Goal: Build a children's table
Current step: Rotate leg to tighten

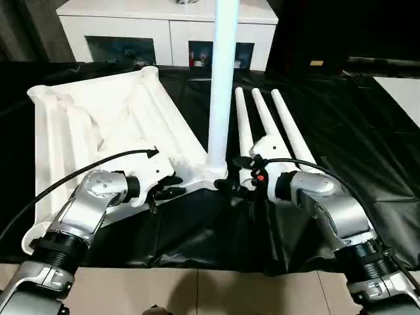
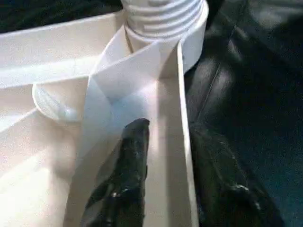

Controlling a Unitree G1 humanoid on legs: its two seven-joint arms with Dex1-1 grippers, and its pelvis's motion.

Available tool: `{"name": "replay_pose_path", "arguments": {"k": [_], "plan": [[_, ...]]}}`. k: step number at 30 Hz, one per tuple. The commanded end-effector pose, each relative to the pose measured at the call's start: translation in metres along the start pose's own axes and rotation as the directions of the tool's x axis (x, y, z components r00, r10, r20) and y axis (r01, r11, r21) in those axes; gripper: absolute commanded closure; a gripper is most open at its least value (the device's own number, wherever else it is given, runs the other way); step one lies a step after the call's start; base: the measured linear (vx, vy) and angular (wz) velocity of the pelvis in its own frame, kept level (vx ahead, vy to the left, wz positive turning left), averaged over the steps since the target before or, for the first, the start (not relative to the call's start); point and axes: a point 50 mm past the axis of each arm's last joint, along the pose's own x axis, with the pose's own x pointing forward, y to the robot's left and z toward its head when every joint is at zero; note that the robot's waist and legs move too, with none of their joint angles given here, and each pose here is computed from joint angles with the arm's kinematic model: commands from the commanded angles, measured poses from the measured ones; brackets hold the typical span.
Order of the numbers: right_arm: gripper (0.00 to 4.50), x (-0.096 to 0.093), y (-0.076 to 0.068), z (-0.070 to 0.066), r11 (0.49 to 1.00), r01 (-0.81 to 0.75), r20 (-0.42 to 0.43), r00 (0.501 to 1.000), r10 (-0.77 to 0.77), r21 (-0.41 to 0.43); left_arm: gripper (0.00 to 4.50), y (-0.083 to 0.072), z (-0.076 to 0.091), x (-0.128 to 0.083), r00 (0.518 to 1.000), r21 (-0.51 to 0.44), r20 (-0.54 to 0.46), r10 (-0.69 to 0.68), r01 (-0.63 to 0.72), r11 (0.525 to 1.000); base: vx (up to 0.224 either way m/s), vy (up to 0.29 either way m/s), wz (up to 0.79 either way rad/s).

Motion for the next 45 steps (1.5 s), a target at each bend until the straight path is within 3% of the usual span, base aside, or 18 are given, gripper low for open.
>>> {"name": "replay_pose_path", "arguments": {"k": [1, 4, 8, 19, 27, 37, 45], "plan": [[0.34, -0.004, -0.003, 0.002, 1.0, 0.025, 0.003, 1.0, -0.025, 0.004, 2.67, 0.0, -0.004, 0.0, 0.999, 0.0, -0.049, -0.012, 0.012, 1.0, 0.0, 0.0, 0.0], [0.34, -0.003, -0.004, 0.002, 1.0, 0.031, 0.006, 1.0, -0.031, 0.007, 2.67, -0.001, -0.008, -0.003, 0.997, -0.015, -0.08, -0.023, 0.022, 1.0, 0.0, 0.0, 0.0], [0.34, 0.0, -0.004, 0.004, 1.0, 0.028, 0.014, 1.0, -0.028, 0.014, 3.04, -0.001, -0.01, -0.005, 0.995, -0.039, -0.096, -0.021, 0.018, 0.999, 0.0, 0.0, 0.0], [0.34, 0.009, -0.006, 0.001, 0.999, 0.031, 0.01, 0.999, -0.031, -0.01, 3.84, -0.009, -0.01, -0.008, 0.998, -0.075, -0.055, -0.04, 0.036, 0.997, 0.0, 0.0, 0.0], [0.34, 0.022, -0.006, -0.001, 0.999, 0.027, 0.008, 1.0, -0.027, -0.025, 4.45, -0.017, -0.004, -0.007, 0.997, -0.045, -0.005, -0.08, 0.08, 0.996, 0.0, 0.0, 0.0], [0.34, 0.042, -0.008, -0.004, 0.999, 0.007, -0.01, 1.0, -0.008, -0.044, 4.45, -0.023, -0.002, -0.012, 0.994, -0.023, 0.01, -0.109, 0.109, 0.994, 0.0, 0.0, 0.0], [0.91, 0.044, -0.012, -0.006, 0.999, -0.013, -0.007, 1.0, 0.013, -0.046, 4.5, -0.023, -0.007, -0.018, 0.995, -0.025, -0.01, -0.101, 0.1, 0.995, 0.0, 0.0, 0.0]]}}
